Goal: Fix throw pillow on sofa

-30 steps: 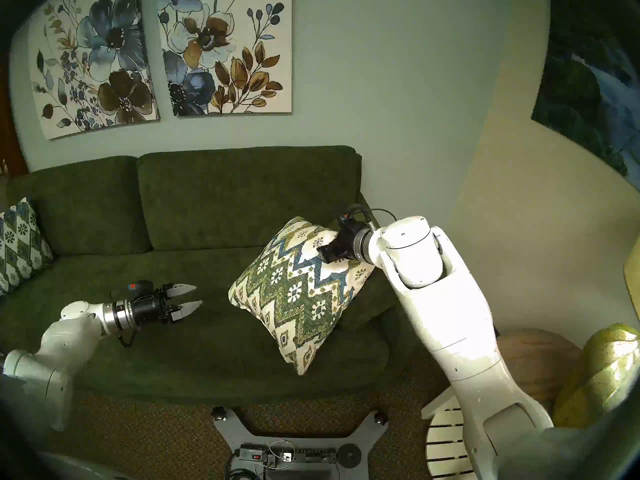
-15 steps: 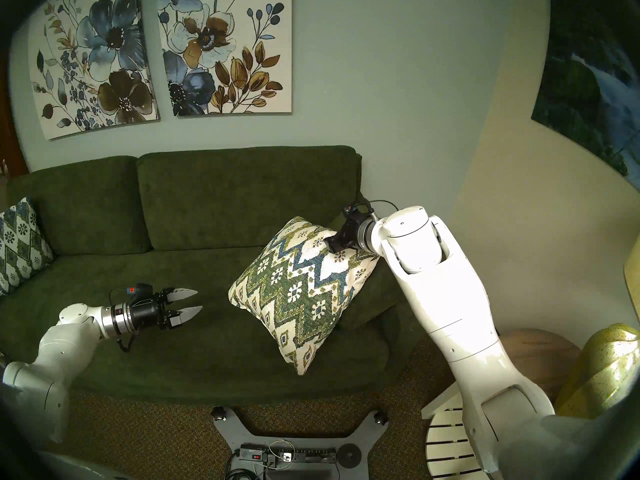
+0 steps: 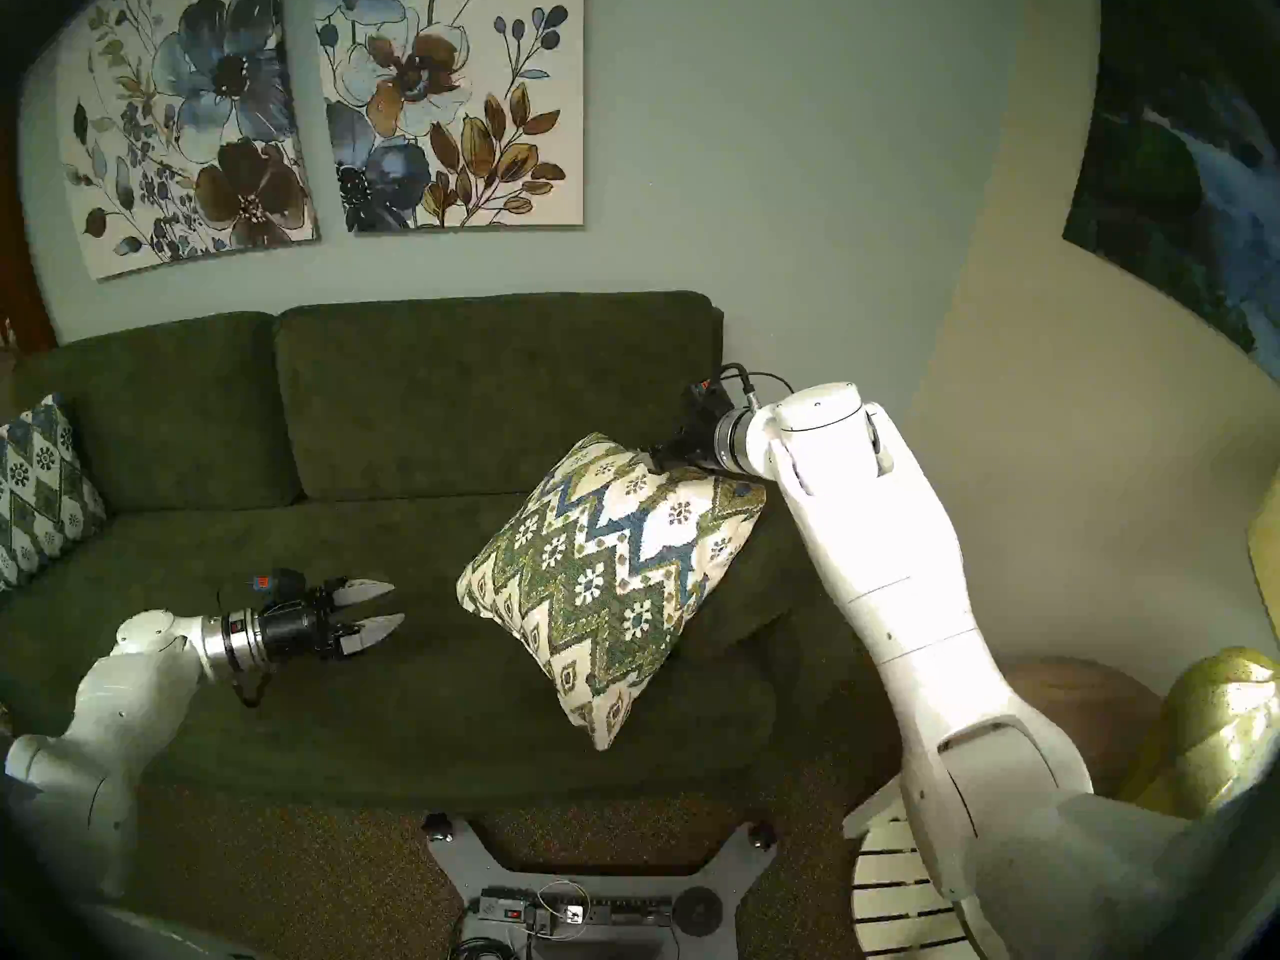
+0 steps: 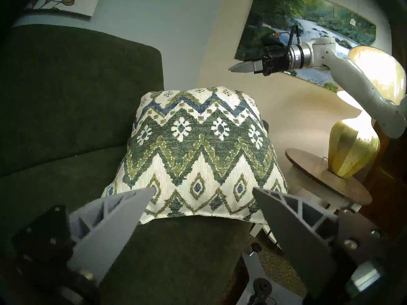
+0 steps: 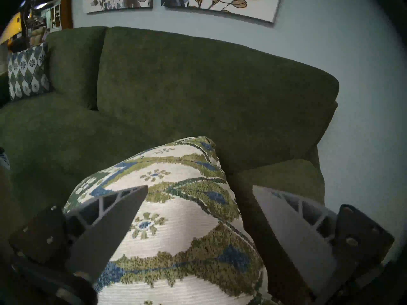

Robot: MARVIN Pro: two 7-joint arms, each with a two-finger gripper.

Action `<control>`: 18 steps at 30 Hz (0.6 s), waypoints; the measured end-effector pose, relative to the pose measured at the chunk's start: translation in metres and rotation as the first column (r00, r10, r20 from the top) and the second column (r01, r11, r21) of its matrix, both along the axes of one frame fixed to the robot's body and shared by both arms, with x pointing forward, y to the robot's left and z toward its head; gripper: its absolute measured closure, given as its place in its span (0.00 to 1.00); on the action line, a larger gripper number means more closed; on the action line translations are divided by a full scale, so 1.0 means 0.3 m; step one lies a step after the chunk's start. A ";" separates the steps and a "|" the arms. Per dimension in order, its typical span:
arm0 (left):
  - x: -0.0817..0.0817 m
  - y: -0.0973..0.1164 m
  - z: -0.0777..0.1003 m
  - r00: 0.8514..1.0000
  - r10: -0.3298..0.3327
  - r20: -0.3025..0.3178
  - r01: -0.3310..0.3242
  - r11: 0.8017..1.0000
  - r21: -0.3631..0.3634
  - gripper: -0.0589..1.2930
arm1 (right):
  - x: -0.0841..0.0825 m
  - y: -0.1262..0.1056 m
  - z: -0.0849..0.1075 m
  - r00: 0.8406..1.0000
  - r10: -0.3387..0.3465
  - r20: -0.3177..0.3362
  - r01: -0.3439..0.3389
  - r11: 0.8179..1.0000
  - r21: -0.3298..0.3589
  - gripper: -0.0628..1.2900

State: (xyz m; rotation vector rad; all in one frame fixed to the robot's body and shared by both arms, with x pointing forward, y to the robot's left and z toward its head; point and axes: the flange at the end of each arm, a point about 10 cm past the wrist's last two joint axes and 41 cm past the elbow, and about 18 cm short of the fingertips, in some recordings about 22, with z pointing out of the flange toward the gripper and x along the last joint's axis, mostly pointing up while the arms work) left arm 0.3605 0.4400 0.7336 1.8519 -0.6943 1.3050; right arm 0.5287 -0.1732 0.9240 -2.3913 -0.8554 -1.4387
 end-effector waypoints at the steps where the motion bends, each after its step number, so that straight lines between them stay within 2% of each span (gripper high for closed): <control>1: 0.000 -0.001 0.000 1.000 0.001 0.000 -0.001 1.000 0.001 0.06 | 0.012 0.005 -0.005 1.000 0.000 -0.007 0.000 1.000 0.008 0.04; 4: -0.001 -0.002 0.001 1.000 0.003 -0.001 -0.003 1.000 0.002 0.06 | 0.041 0.019 -0.022 1.000 -0.002 -0.026 0.003 1.000 0.020 0.04; 10: -0.003 -0.004 0.004 1.000 0.005 -0.002 -0.005 1.000 0.004 0.06 | 0.091 0.070 -0.065 0.998 -0.003 -0.060 0.003 1.000 -0.008 0.04; 18: -0.001 -0.006 0.010 1.000 0.004 -0.002 -0.004 1.000 0.005 0.06 | 0.140 0.114 -0.086 0.997 -0.009 -0.083 0.007 1.000 -0.022 0.04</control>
